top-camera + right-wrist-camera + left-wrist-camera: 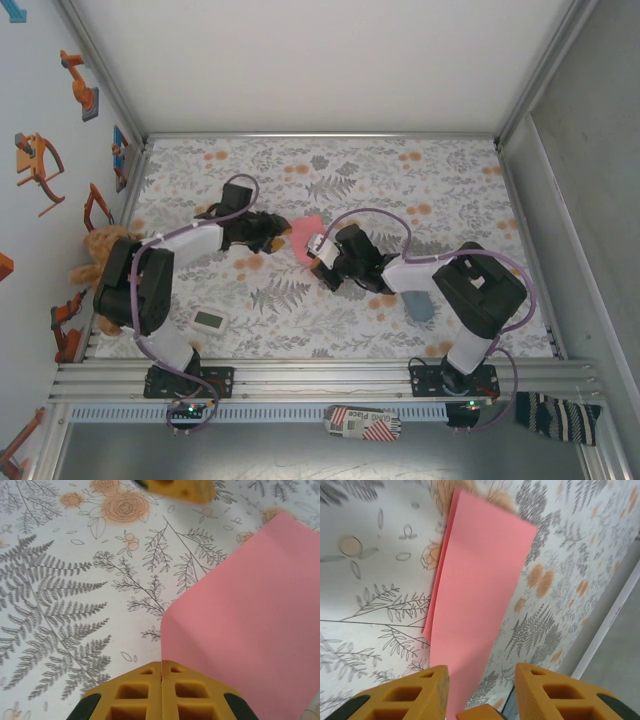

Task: Fold a paper plane with a square sheet of paper (pick it up from the middle)
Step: Third fold the triangle at the center of the table.

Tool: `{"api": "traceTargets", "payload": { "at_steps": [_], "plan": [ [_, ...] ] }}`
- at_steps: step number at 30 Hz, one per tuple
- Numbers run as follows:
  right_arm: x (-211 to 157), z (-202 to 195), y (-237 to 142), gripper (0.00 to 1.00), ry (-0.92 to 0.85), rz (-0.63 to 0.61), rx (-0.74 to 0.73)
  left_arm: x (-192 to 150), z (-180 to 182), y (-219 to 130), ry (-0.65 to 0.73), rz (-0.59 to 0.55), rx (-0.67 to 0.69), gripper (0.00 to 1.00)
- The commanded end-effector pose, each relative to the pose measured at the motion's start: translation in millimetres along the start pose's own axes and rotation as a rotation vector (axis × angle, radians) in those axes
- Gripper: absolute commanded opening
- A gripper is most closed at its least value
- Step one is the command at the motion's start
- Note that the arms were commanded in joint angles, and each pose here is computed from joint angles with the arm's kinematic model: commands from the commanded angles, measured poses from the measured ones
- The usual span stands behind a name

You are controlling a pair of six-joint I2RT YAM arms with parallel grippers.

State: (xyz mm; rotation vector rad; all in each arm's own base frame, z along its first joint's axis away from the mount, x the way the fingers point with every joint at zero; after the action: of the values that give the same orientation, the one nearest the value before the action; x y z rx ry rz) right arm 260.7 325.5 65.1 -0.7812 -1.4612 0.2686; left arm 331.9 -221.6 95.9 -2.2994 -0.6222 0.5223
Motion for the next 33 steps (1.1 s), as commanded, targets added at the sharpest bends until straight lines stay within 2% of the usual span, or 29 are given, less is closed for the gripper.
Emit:
{"api": "traceTargets", "payload": {
  "at_steps": [1, 5, 8, 18, 27, 33],
  "plan": [
    [14.6, 7.2, -2.1, 0.0, 0.099, -0.016, 0.059, 4.6, -6.5, -15.3, 0.095, -0.064, 0.037, 0.4],
    [13.9, 9.3, 0.3, 0.0, 0.171, -0.005, 0.082, 3.4, -22.1, -1.1, 0.127, -0.042, -0.006, 0.39],
    [14.8, 9.5, 1.9, 0.0, 0.219, -0.008, 0.09, 1.0, -27.4, 20.2, 0.152, -0.006, 0.017, 0.34],
    [13.4, 12.4, 4.5, 0.0, 0.312, -0.006, 0.12, 9.2, -10.9, 69.0, 0.166, 0.046, 0.145, 0.22],
    [12.5, 1.0, 8.0, 0.0, 0.385, 0.004, 0.087, 9.7, 17.6, 81.5, 0.172, 0.065, 0.28, 0.19],
    [1.5, -16.8, 11.7, 0.0, 0.434, 0.064, -0.008, 11.1, 30.5, 84.0, 0.176, 0.068, 0.333, 0.18]
  ]
}}
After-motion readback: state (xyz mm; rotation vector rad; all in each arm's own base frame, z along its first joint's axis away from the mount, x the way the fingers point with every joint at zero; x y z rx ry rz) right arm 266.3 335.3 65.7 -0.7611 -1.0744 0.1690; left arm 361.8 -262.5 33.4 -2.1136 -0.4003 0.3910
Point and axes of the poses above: each hand's point on the last joint's axis, 136 mm out from that joint toward the fingers, its own y axis out along the fingers, its own z axis along the line the jaws close on, x = y × z, the point moved 2 cm from there along -y, back along the fingers, and after that the axes turned 9 degrees about -y, right-handed, at the moved point
